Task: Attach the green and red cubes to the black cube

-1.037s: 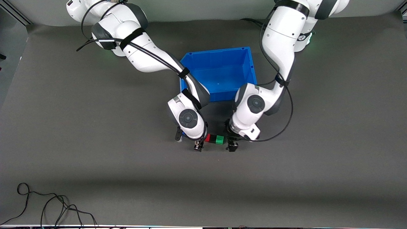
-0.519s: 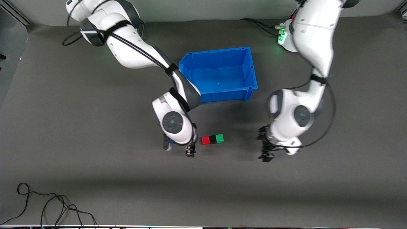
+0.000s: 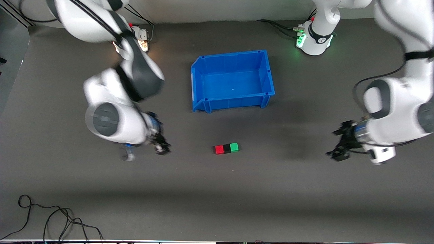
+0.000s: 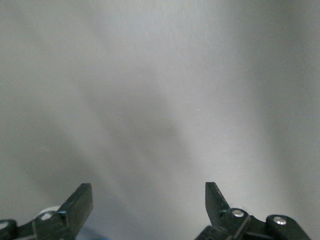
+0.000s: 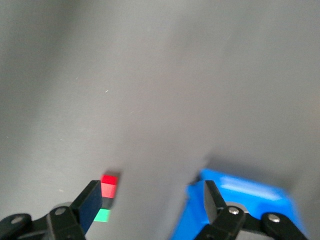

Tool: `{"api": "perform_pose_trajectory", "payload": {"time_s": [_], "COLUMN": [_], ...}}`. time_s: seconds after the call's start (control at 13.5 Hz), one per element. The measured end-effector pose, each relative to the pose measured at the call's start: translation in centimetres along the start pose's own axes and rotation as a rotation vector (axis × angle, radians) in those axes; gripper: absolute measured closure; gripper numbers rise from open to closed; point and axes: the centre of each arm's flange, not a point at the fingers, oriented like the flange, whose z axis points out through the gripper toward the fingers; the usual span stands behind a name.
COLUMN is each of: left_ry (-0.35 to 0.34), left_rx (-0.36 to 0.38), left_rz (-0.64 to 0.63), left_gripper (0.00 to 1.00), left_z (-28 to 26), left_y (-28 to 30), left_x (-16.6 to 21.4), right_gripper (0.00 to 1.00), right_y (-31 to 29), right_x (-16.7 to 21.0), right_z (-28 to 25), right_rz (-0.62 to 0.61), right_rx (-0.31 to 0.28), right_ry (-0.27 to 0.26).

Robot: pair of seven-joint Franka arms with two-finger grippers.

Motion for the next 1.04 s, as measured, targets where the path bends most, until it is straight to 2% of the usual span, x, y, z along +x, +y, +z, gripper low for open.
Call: {"api": "perform_pose_trajectory", "payload": {"time_s": [0.22, 0.44, 0.67, 0.89, 1.04], "left_ry": [-0.016, -0.016, 0.036, 0.06, 0.099], "left_rx": [0.038, 0.069, 0.105, 0.1, 0.123], "left_rz": [0.243, 0.483, 0.715, 0.862, 0.938], "left_gripper": [0.0, 0.0, 0.0, 0.0, 0.0], "left_z": [-6.1, -11.7, -14.7, -17.0, -18.4], "left_y": [-4.0, -5.9, -5.6, -5.9, -6.1], "left_x": [1.3, 0.6, -1.0, -2.5, -3.8], "right_gripper": [0.09, 0.09, 0.09, 0.09, 0.09], "right_y": [6.6, 12.7, 17.8, 20.3, 20.2], "right_x": [6.4, 12.4, 16.7, 19.1, 20.3], "right_z": [-6.8, -11.2, -13.4, -14.1, -13.1], "right_rz": [-0.257, -0.481, -0.666, -0.727, -0.772], "right_rx": [-0.038, -0.007, 0.008, 0.019, 0.022], "right_ry": [-0.04, -0.063, -0.036, -0.02, -0.004]}}
